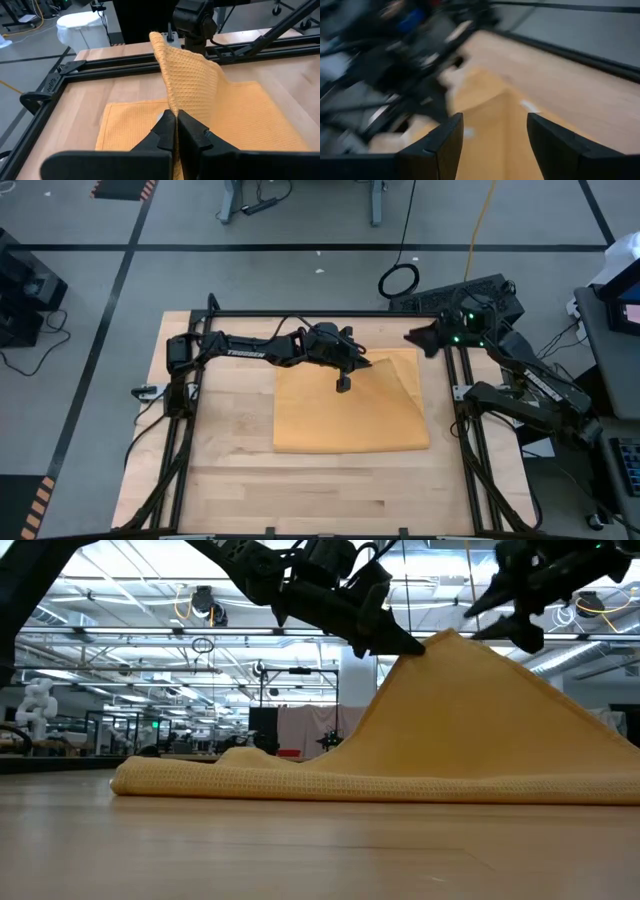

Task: Roll towel
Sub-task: Fold the yellow towel

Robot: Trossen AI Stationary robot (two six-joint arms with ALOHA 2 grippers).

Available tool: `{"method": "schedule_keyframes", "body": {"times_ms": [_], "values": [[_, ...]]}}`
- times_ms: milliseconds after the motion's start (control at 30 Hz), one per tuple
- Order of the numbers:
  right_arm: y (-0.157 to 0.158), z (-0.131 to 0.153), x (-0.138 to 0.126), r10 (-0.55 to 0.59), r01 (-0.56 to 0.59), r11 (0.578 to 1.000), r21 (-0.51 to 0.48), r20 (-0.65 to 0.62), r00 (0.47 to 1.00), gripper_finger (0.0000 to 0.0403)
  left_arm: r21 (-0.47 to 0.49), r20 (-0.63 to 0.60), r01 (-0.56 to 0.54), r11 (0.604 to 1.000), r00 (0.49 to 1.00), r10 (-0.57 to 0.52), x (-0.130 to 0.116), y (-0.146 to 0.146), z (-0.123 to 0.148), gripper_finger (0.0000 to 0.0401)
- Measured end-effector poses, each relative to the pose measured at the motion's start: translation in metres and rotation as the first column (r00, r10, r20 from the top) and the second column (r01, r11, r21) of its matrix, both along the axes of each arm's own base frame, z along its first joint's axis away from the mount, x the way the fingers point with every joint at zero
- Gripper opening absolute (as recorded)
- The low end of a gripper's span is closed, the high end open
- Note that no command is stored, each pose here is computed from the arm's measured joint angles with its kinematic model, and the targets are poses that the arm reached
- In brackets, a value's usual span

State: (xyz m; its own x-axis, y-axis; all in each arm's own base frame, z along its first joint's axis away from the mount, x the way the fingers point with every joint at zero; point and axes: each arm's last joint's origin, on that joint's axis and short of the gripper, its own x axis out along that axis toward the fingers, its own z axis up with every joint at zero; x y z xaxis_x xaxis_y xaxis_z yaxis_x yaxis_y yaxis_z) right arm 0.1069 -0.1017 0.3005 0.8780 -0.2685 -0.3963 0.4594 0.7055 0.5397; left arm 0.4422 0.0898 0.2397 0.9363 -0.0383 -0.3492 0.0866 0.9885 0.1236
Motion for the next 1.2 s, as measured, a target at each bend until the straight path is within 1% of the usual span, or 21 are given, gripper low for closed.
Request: {"method": "schedule_keyframes", "body": {"times_ms": [67,133,300,433,633,767,867,933,1033,1133,1167,1200], "values": [[0.006,0.002,0.002,0.086,-0.086,0.996,-0.018,0.017,0.996,0.0209,0.001,0.000,-0.002,1.000,1.000,0.002,0.000,0.000,0.000,0.0011],[0.009,0.002,0.004,0.142,-0.142,0.990,-0.005,0.032,0.989,0.0209,0.001,0.000,-0.002,1.000,1.000,0.002,0.000,0.000,0.000,0.0011],[0.012,-0.002,0.018,0.229,-0.230,0.973,0.030,0.031,0.973,0.0209,0.002,0.000,-0.002,1.000,1.000,0.002,0.000,0.000,0.000,0.0012],[0.012,-0.006,0.033,0.305,-0.305,0.952,0.007,0.018,0.952,0.0209,0.003,0.002,-0.002,1.000,1.000,0.002,0.000,0.000,0.000,0.0012],[0.011,-0.014,0.052,0.364,-0.365,0.931,-0.028,-0.028,0.931,0.0210,0.004,0.005,-0.002,1.000,1.000,0.002,0.000,0.000,0.000,0.0013],[0.008,-0.023,0.061,0.362,-0.362,0.932,0.003,-0.065,0.930,0.0200,0.004,0.005,-0.002,1.000,1.000,0.002,0.000,0.000,0.000,0.0013],[0.005,-0.028,0.065,0.355,-0.354,0.935,0.027,-0.087,0.931,0.0177,0.004,0.005,-0.002,1.000,1.000,0.002,0.000,0.000,0.000,0.0013],[0.004,-0.029,0.066,0.353,-0.351,0.936,0.039,-0.090,0.931,0.0152,0.004,0.004,-0.002,1.000,1.000,0.002,0.000,0.000,0.000,0.0013],[0.004,-0.030,0.066,0.352,-0.349,0.936,0.044,-0.091,0.932,0.0099,0.004,0.004,-0.002,1.000,1.000,0.002,0.000,0.000,0.000,0.0013],[0.004,-0.029,0.065,0.346,-0.343,0.938,0.051,-0.085,0.934,0.0037,-0.003,0.003,-0.005,1.000,1.000,0.005,0.000,0.000,0.000,0.0013],[0.005,-0.028,0.065,0.344,-0.341,0.939,0.052,-0.083,0.935,0.0020,0.000,0.001,-0.014,1.000,1.000,0.014,0.000,0.000,0.000,0.0013],[0.005,-0.028,0.064,0.339,-0.335,0.941,0.053,-0.084,0.937,0.0011,0.004,-0.001,-0.038,0.999,0.999,0.038,0.000,0.001,0.000,0.0013]]}}
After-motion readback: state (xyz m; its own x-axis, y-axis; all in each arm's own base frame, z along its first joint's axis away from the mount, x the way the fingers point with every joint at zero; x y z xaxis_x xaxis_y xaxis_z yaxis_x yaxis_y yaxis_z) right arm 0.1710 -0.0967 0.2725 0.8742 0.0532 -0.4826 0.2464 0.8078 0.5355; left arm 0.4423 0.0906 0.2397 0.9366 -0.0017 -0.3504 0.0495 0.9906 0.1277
